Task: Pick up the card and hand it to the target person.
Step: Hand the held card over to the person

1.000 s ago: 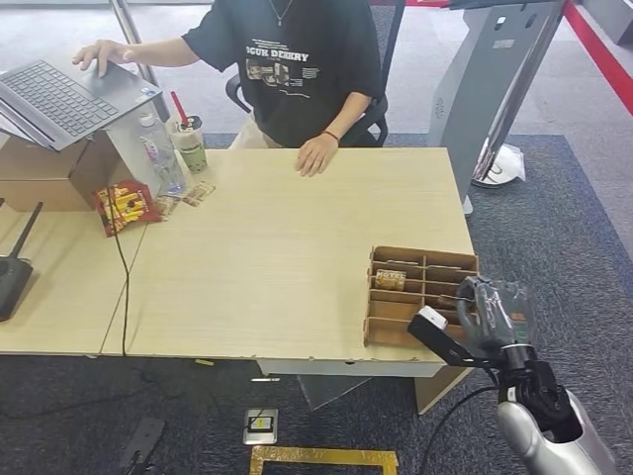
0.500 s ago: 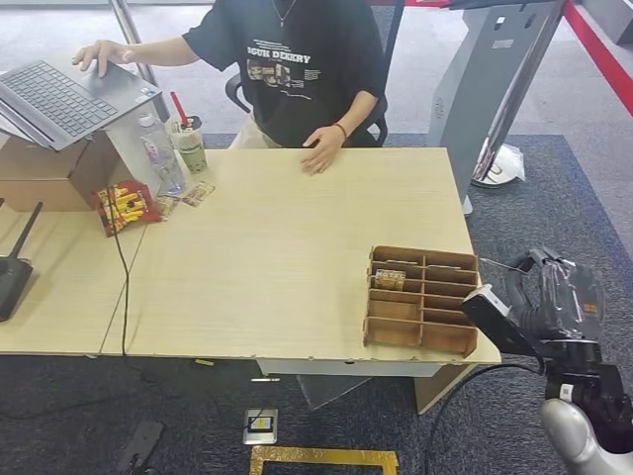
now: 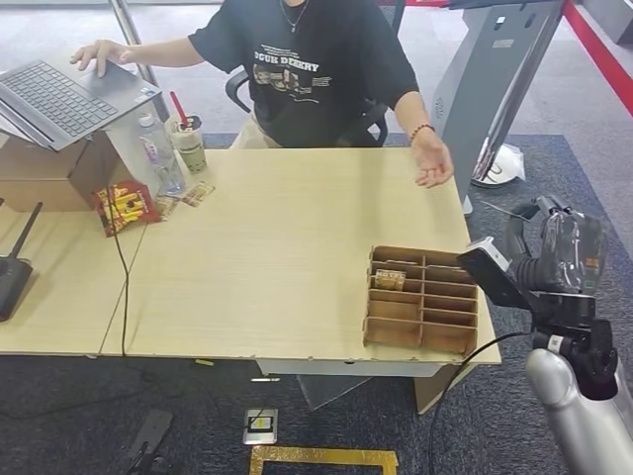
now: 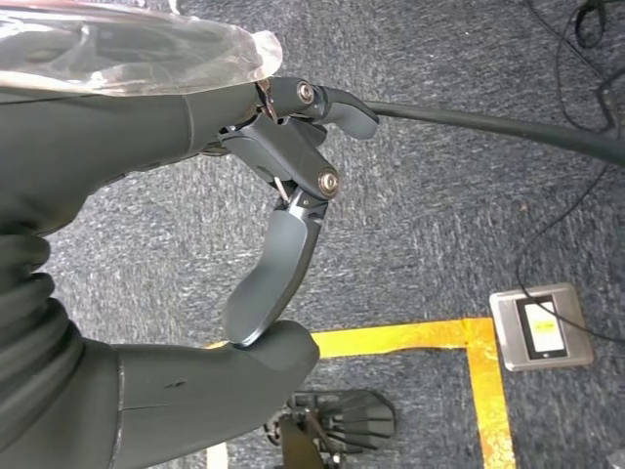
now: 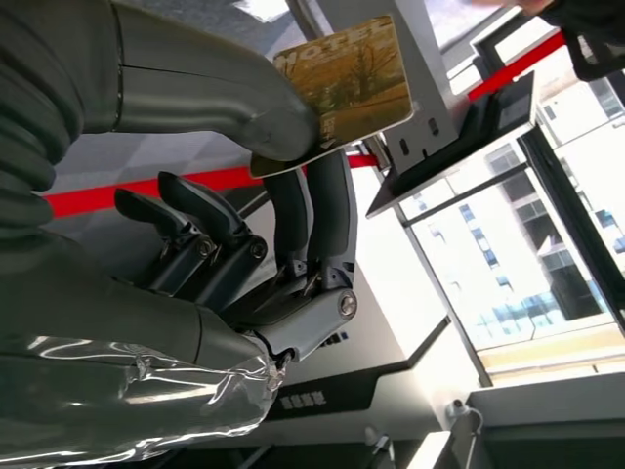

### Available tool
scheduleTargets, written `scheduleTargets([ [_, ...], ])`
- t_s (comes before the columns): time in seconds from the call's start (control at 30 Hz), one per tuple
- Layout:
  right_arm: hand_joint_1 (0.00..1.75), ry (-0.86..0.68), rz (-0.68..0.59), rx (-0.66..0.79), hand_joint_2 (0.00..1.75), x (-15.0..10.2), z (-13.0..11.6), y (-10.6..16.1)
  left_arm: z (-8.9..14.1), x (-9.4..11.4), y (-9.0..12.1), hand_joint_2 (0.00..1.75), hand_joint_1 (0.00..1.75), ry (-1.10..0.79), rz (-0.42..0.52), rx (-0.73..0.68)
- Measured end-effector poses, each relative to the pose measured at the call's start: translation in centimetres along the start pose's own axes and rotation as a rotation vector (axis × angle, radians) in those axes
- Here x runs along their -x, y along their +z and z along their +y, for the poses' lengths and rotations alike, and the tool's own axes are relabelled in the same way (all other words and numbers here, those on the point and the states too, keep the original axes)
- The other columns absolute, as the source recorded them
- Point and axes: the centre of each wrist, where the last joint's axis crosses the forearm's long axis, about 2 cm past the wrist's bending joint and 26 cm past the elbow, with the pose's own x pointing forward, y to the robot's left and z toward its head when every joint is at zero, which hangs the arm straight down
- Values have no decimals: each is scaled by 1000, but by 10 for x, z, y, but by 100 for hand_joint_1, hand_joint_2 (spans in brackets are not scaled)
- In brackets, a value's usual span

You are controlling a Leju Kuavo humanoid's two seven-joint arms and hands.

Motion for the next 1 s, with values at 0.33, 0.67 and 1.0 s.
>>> scheduleTargets([
  [0.33,175,-31,-40,-45,175,-16,26,-51,-3,-8,-2,175,0,-24,-14,24],
  [0.67,0,-107,-117,-204,175,-29,51,-88,-5,-12,-3,175,0,-21,-15,30],
  [1.0,0,-224,-111,-317,175,-36,64,-87,-5,-6,-1,175,0,-8,-3,28],
])
